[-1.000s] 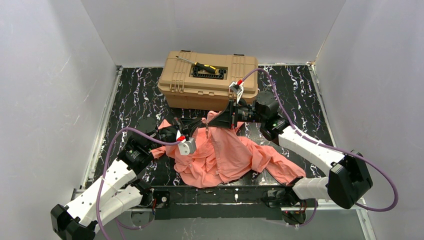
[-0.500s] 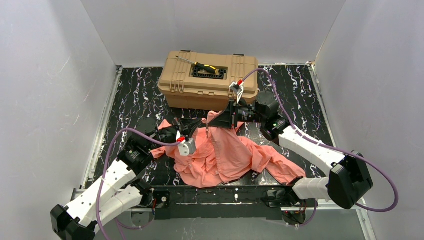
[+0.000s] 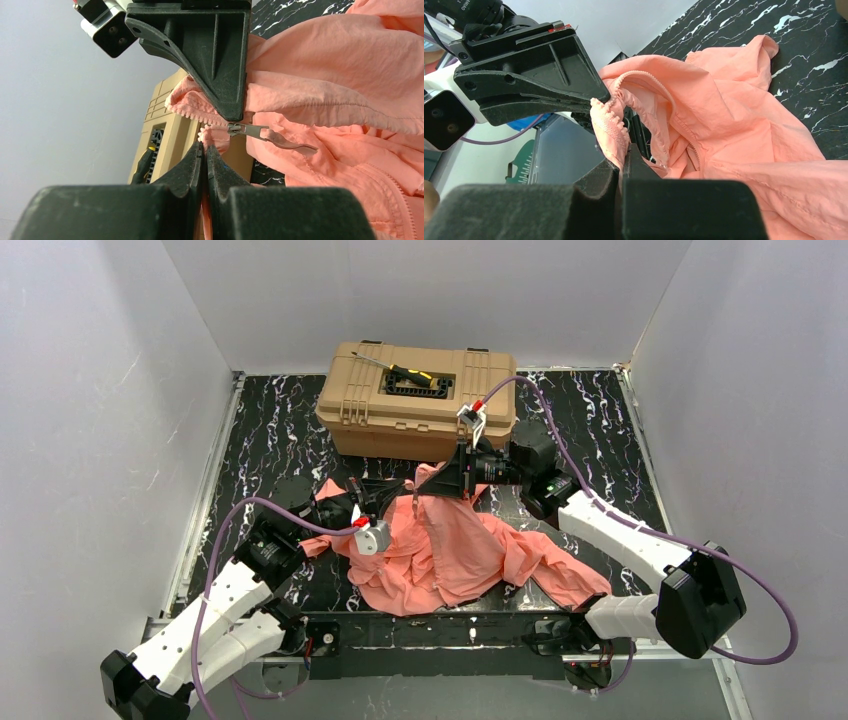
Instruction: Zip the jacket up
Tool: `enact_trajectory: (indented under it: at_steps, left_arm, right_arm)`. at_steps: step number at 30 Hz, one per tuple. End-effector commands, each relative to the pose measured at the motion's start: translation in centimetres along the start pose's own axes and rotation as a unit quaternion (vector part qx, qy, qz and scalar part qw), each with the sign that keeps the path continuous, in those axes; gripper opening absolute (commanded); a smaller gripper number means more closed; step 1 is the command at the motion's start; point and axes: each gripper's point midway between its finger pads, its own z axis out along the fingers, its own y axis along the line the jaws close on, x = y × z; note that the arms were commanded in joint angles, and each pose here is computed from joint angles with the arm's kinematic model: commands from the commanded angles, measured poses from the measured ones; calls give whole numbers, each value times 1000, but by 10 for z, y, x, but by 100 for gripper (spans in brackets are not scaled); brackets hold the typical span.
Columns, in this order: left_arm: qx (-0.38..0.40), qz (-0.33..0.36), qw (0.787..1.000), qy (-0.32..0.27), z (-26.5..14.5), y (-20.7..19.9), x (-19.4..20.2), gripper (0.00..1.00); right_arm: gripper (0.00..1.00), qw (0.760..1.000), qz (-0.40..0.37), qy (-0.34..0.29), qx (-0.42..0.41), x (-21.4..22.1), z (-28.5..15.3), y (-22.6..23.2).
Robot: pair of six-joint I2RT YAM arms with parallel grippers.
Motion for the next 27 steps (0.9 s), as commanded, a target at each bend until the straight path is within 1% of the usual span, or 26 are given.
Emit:
enact_trajectory:
  at_steps: [1,18,22,27]
  left_arm:
    - [7,4,1000,-10,-2,-4,-5,0]
    - [15,1,1000,-16,0,-4,-7,0]
    - [14,2,1000,-15,-1,-4,-7,0]
    - [8,5,1000,-11,-1,-1,-6,0]
  right_arm:
    - [1,998,-51,-21,-23,-24,-5,24]
    - [1,998,-50,-29,-40,-33,-1,31]
    - [1,998,-44,-22,-38,-26,-2,28]
    - [1,999,-38,-10,-16,-12,-7,20]
